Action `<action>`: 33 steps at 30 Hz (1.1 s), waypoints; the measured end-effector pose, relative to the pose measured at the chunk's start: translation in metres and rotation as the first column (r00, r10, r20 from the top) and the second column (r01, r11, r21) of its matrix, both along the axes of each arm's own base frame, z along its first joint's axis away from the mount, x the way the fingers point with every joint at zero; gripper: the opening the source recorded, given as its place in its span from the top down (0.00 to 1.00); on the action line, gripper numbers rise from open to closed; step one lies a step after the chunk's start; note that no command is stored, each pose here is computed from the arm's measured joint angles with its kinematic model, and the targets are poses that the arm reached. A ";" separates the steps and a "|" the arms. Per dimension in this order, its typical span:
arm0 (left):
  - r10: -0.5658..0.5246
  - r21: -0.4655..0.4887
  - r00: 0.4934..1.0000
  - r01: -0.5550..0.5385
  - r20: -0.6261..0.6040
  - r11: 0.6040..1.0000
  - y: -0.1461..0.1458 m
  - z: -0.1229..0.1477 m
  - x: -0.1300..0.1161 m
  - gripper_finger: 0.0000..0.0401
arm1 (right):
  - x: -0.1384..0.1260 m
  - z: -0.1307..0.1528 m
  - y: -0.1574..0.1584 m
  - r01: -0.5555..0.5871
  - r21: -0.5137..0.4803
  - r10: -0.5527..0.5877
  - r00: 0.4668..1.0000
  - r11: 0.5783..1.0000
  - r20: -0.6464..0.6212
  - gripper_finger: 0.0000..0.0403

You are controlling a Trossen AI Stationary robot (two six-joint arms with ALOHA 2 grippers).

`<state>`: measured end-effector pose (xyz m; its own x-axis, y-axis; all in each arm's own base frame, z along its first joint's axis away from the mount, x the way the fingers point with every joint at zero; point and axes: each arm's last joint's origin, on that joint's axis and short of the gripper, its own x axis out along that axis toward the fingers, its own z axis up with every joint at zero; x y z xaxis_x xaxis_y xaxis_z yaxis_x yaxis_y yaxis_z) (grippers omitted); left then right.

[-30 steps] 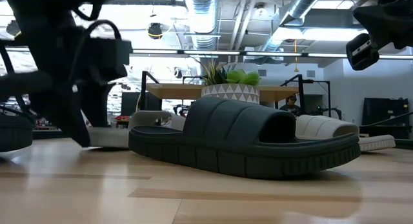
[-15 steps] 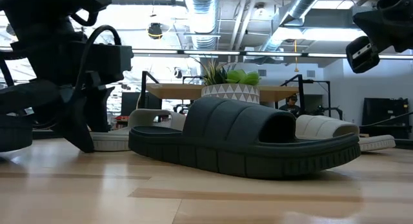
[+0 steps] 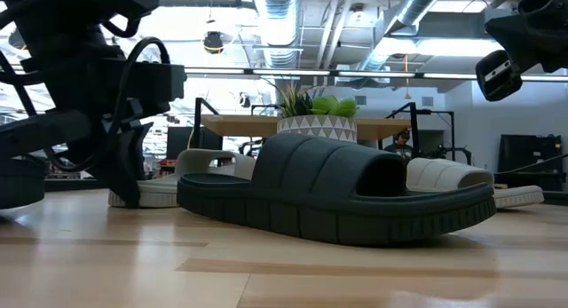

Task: Pick and place slides into the shelf
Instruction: Put the left gray slide on the shelf

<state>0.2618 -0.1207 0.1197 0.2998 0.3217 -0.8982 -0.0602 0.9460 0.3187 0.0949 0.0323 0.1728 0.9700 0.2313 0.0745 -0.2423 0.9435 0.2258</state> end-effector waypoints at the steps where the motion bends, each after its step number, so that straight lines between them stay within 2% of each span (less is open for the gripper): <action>1: 0.001 -0.005 1.000 -0.001 -0.002 1.000 0.000 0.000 0.000 0.97 | 0.000 0.000 0.000 0.000 0.000 0.000 1.000 1.000 0.000 1.00; 9: 0.007 -0.019 0.999 -0.008 -0.052 1.000 -0.004 0.013 0.007 0.98 | 0.000 0.000 0.000 0.000 0.000 0.000 1.000 1.000 0.000 1.00; 24: 0.088 -0.032 0.995 -0.090 -0.046 0.995 -0.013 0.025 0.007 0.99 | 0.000 0.000 0.000 0.000 0.000 0.000 1.000 1.000 0.000 1.00; 33: 0.144 -0.018 0.989 -0.144 0.024 0.989 -0.018 0.038 0.014 0.99 | 0.000 0.000 0.000 0.000 0.000 0.000 1.000 1.000 -0.001 1.00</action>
<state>0.2762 -0.1384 0.1581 0.2742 0.3485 -0.8963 -0.2043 0.9319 0.2998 0.0949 0.0323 0.1727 0.9701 0.2312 0.0739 -0.2421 0.9436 0.2258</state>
